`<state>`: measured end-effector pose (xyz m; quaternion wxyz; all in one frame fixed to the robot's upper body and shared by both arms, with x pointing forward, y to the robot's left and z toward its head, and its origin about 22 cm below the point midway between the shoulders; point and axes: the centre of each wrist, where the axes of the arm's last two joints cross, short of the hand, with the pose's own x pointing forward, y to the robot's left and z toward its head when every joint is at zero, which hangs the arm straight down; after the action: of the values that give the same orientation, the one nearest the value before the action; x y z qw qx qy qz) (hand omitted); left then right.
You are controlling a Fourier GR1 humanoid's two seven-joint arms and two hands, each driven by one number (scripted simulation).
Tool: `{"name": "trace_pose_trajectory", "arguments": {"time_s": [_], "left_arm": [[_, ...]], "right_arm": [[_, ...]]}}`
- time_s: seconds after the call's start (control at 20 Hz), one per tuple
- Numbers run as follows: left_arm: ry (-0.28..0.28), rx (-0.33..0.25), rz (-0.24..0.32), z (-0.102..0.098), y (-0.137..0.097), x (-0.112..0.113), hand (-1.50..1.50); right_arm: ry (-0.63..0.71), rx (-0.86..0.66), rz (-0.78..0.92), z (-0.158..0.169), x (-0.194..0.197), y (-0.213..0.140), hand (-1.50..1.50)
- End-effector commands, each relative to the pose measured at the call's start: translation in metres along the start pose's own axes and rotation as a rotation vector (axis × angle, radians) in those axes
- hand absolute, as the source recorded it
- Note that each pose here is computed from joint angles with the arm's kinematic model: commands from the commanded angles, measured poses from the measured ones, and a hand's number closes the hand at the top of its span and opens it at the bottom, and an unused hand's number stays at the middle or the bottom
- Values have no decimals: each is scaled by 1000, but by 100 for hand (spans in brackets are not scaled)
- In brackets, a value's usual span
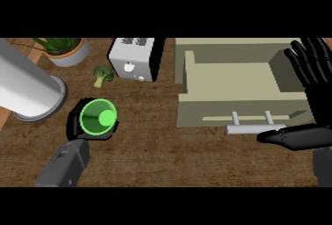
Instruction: Pick up the cup, place it into the drawer and close the drawer
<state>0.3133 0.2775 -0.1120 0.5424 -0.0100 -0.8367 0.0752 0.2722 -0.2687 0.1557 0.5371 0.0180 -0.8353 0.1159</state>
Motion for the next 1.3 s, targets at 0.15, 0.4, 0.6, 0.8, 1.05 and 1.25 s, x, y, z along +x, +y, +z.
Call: {"name": "trace_pose_trajectory", "arguments": {"time_s": [0.15, 0.4, 0.6, 0.8, 1.05, 1.25], "left_arm": [[-157, -164, 83, -73, -58, 29, 150], [-171, -261, 77, -119, -119, 67, 150], [-160, -322, 96, -132, -144, 98, 150], [-166, -328, 60, -179, -198, 158, 150], [-152, -330, -2, -200, -247, 189, 150], [-79, -315, -80, -201, -273, 185, 150]], "right_arm": [[12, -26, 17, 13, -12, 3, -150], [6, -33, 30, 5, 0, -8, -150], [27, -35, 20, 19, -19, -16, -150], [18, -41, 17, 5, -4, -10, -150], [14, -25, 14, 10, -9, -3, -150], [-9, -7, 14, -1, 0, 1, -150]]}}
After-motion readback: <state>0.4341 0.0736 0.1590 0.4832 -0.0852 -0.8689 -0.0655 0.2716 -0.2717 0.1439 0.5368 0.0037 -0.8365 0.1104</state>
